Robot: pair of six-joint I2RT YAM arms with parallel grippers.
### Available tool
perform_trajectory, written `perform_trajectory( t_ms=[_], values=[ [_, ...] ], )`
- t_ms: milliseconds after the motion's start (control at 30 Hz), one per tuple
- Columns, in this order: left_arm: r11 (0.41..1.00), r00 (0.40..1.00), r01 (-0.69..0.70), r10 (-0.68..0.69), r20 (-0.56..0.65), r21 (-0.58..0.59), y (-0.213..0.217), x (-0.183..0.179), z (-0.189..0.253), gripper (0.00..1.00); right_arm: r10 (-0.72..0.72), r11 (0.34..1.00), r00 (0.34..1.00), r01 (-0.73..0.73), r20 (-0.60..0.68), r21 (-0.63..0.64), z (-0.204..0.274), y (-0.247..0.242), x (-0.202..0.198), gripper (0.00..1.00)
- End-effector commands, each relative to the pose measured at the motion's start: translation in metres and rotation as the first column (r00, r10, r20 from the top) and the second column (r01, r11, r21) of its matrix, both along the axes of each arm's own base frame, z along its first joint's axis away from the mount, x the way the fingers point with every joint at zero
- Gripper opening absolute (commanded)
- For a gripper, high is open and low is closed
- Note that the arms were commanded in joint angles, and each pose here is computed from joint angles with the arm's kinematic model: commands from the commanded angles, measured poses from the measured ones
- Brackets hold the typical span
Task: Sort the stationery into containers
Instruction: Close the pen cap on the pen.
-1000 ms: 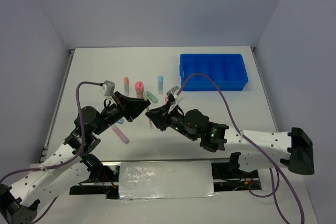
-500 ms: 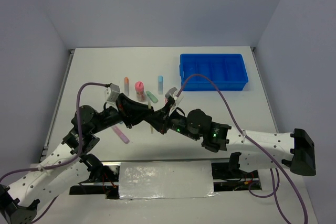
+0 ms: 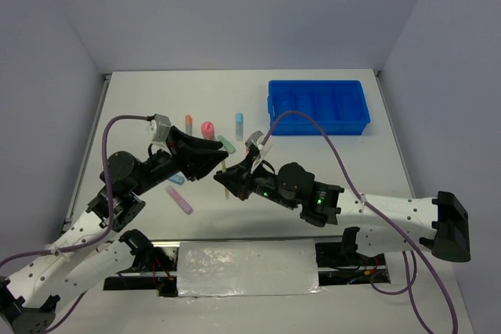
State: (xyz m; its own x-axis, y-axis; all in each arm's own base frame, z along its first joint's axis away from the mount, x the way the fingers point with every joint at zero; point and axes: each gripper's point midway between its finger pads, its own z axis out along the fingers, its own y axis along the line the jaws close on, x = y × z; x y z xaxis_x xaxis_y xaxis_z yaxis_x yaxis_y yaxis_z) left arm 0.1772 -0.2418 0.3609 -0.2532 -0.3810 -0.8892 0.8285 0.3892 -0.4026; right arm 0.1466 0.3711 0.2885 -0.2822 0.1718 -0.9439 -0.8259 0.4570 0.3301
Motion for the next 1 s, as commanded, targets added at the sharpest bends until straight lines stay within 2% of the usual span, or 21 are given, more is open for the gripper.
perform_trajectory(
  t_ms=[0,133,233,333,400,500,533,967],
  values=[
    [0.998,0.998,-0.036,0.038,0.046,-0.054,0.007,0.0,0.028,0.51,0.004,1.0,1.0,-0.004,0.003,-0.003,-0.004,0.0,0.0,0.0],
    [0.999,0.999,-0.03,0.031,0.029,-0.039,0.004,0.002,0.021,0.48,0.011,1.0,1.0,-0.011,0.007,-0.005,-0.003,0.002,0.0,0.0],
    [0.999,1.0,-0.022,0.022,0.017,-0.033,0.002,0.003,0.014,0.35,0.01,1.0,1.0,-0.01,0.009,-0.008,-0.001,0.003,0.001,0.0],
    [1.0,1.0,-0.012,0.013,0.007,-0.026,0.001,0.001,0.009,0.3,0.004,1.0,1.0,-0.004,0.01,-0.005,0.001,0.003,0.002,0.0],
    [1.0,1.0,-0.005,0.005,0.005,-0.023,0.0,0.0,0.007,0.23,-0.001,1.0,1.0,0.001,0.015,-0.008,0.005,0.004,0.003,0.0],
    [1.0,1.0,0.024,-0.024,-0.005,-0.016,-0.002,-0.004,0.0,0.03,-0.012,1.0,1.0,0.012,0.028,-0.003,0.014,0.006,0.006,0.0],
    [1.0,1.0,0.024,-0.024,-0.003,-0.017,-0.002,-0.005,0.0,0.0,-0.014,1.0,0.999,0.014,0.029,-0.004,0.014,0.006,0.007,0.0],
    [0.998,0.99,0.065,-0.063,-0.125,0.011,-0.007,-0.009,-0.06,0.0,-0.022,0.999,0.994,0.017,0.103,0.048,0.073,0.013,0.026,0.0]
  ],
)
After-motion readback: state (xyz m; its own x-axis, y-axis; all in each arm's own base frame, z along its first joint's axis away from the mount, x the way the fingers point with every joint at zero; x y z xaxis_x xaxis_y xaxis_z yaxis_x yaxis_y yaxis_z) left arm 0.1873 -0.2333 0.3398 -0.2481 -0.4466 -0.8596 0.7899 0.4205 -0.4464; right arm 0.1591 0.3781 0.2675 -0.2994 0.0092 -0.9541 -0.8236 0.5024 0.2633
